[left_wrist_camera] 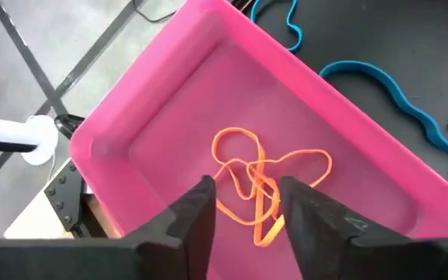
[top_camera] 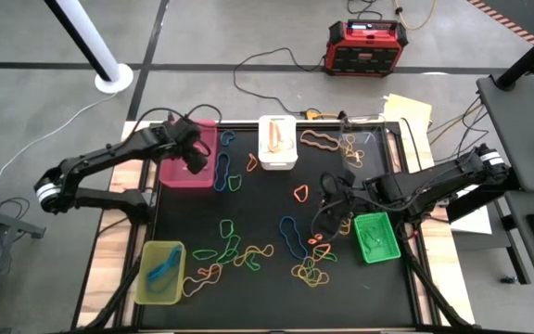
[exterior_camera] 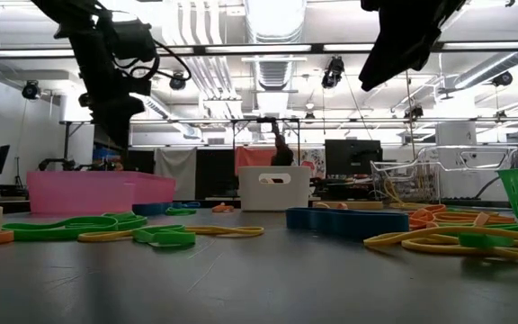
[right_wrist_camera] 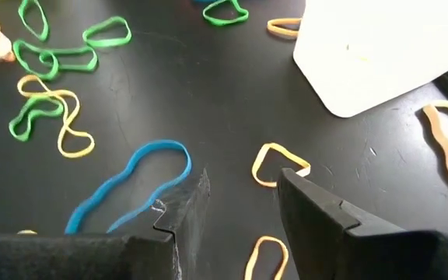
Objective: Sort rubber bands into baskets
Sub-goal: Put the orange rubber band into the pink bin
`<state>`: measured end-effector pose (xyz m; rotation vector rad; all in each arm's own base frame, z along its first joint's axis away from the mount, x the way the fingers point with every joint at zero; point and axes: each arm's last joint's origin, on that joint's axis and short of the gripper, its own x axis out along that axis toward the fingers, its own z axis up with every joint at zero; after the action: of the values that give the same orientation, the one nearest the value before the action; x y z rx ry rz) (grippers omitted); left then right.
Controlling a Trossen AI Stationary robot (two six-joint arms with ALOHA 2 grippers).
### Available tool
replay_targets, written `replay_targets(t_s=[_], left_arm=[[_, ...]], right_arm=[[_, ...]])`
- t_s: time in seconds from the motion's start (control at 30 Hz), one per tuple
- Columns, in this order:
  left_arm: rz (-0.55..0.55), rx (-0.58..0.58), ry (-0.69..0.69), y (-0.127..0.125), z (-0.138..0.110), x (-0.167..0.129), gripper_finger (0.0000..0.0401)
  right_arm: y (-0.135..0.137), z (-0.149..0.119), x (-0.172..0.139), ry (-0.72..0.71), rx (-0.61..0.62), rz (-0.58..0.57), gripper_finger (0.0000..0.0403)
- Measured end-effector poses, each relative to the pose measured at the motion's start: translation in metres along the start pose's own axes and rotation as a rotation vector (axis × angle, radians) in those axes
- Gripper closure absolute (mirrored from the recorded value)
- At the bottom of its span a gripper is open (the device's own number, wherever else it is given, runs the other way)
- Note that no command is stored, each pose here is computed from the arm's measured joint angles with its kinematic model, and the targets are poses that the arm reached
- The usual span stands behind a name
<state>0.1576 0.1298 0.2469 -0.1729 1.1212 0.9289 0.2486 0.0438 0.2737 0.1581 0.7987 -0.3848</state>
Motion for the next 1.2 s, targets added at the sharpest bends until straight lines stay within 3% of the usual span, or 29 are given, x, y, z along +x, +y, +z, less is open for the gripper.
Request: replay_targets(t_s=[0.2, 0.37, 0.57, 0.7, 0.97, 1.2], left_arm=[[-0.105, -0.048, -0.081, -0.007, 0.003, -0.011, 0.0251], [-0.193, -0.012, -0.202, -0.022, 0.008, -0.026, 0.0255], [-0.291, 0.087, -0.352, -0.047, 0.011, -0.047, 0.0263], [-0.346, 0.155, -0.439, -0.062, 0.011, -0.058, 0.0267], [-0.389, 0.214, -0.535, -0.073, 0.013, -0.069, 0.0267], [-0.390, 0.211, -0.540, -0.073, 0.014, -0.069, 0.0267]], right_arm=[[-0.012, 0.011, 0.009, -0.042, 0.115, -0.031, 0.0253], [-0.025, 0.017, 0.030, -0.007, 0.164, -0.065, 0.0261], [-0.028, 0.012, 0.071, 0.131, 0.052, -0.043, 0.0273], [-0.032, 0.005, 0.098, 0.214, 0.065, -0.069, 0.0275], [-0.033, -0.002, 0.138, 0.241, 0.104, -0.068, 0.0256], [-0.037, -0.008, 0.157, 0.275, 0.122, -0.064, 0.0248]])
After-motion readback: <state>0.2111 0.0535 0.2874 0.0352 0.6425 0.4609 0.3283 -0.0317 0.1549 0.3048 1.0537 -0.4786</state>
